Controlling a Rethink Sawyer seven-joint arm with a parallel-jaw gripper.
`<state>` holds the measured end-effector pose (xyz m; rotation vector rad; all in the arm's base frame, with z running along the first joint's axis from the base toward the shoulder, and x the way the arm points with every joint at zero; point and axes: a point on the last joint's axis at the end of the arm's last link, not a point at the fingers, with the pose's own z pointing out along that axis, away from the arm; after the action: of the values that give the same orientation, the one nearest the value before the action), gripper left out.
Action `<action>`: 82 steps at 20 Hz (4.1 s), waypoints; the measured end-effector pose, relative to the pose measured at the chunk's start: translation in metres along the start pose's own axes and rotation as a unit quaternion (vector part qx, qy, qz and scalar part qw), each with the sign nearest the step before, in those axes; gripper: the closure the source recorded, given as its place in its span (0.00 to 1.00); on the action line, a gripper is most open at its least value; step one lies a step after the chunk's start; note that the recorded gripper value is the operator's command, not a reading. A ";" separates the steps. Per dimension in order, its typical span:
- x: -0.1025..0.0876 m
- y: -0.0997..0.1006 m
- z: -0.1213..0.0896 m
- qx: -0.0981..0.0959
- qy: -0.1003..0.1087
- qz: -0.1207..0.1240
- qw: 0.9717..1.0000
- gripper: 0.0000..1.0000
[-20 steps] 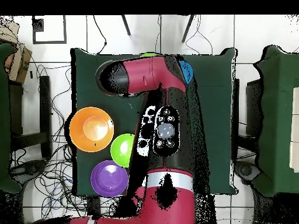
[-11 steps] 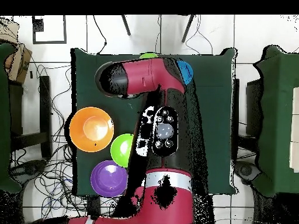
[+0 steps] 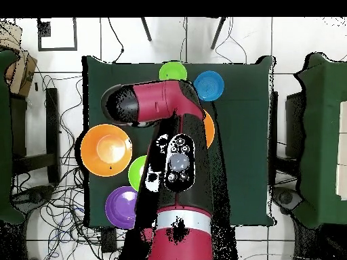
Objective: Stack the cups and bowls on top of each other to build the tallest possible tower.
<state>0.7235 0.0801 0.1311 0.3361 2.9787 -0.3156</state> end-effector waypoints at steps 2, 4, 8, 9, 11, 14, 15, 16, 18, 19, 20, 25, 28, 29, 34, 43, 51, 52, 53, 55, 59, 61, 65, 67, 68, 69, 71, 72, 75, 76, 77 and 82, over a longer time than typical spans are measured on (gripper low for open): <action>0.010 -0.002 0.001 -0.001 0.007 0.001 1.000 0.00; 0.016 -0.003 0.002 -0.001 0.010 0.002 1.000 0.00; 0.025 -0.007 0.010 -0.002 0.009 0.002 1.000 0.00; 0.027 -0.008 0.011 -0.002 0.009 0.002 1.000 0.00; 0.030 -0.009 0.013 -0.002 0.010 0.002 1.000 0.00; 0.036 -0.010 0.015 -0.001 0.012 0.002 1.000 0.00; 0.038 -0.009 0.015 -0.001 0.014 0.002 1.000 0.00; 0.040 -0.009 0.015 -0.003 0.015 0.003 1.000 0.00; 0.044 -0.008 0.014 -0.005 0.017 0.005 1.000 0.00; 0.045 -0.009 0.013 -0.006 0.017 0.006 1.000 0.00; 0.047 -0.009 0.012 -0.008 0.018 0.007 1.000 0.00; 0.059 -0.014 -0.001 -0.022 0.029 0.026 0.999 0.00; 0.067 -0.015 -0.009 -0.028 0.036 0.034 0.998 0.00; 0.072 -0.015 -0.014 -0.031 0.037 0.038 0.998 0.00; 0.081 -0.015 -0.020 -0.041 0.033 0.045 0.998 0.00; 0.083 -0.006 -0.015 -0.055 0.015 0.050 0.997 0.00; 0.082 0.011 0.001 -0.074 0.002 0.053 0.996 0.00; 0.083 0.013 0.004 -0.075 0.003 0.053 0.996 0.00; 0.084 0.015 0.008 -0.078 0.004 0.053 0.996 0.00; 0.086 0.020 0.014 -0.081 0.005 0.054 0.995 0.00; 0.092 0.029 0.028 -0.088 0.013 0.054 0.995 0.00; 0.097 0.036 0.036 -0.091 0.019 0.052 0.994 0.00; 0.103 0.042 0.047 -0.093 0.028 0.049 0.994 0.00; 0.107 0.047 0.052 -0.096 0.035 0.048 0.994 0.00; 0.108 0.049 0.053 -0.098 0.037 0.048 0.993 0.00; 0.109 0.051 0.054 -0.099 0.038 0.048 0.993 0.00; 0.110 0.054 0.054 -0.102 0.039 0.048 0.993 0.00; 0.110 0.056 0.053 -0.104 0.040 0.048 0.993 0.00; 0.109 0.062 0.050 -0.111 0.041 0.052 0.992 0.00; 0.108 0.063 0.049 -0.113 0.042 0.053 0.991 0.00; 0.108 0.064 0.049 -0.114 0.042 0.054 0.991 0.00; 0.105 0.073 0.039 -0.126 0.039 0.055 0.990 0.00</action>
<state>0.6432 0.1624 0.0640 0.4910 3.0114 0.0876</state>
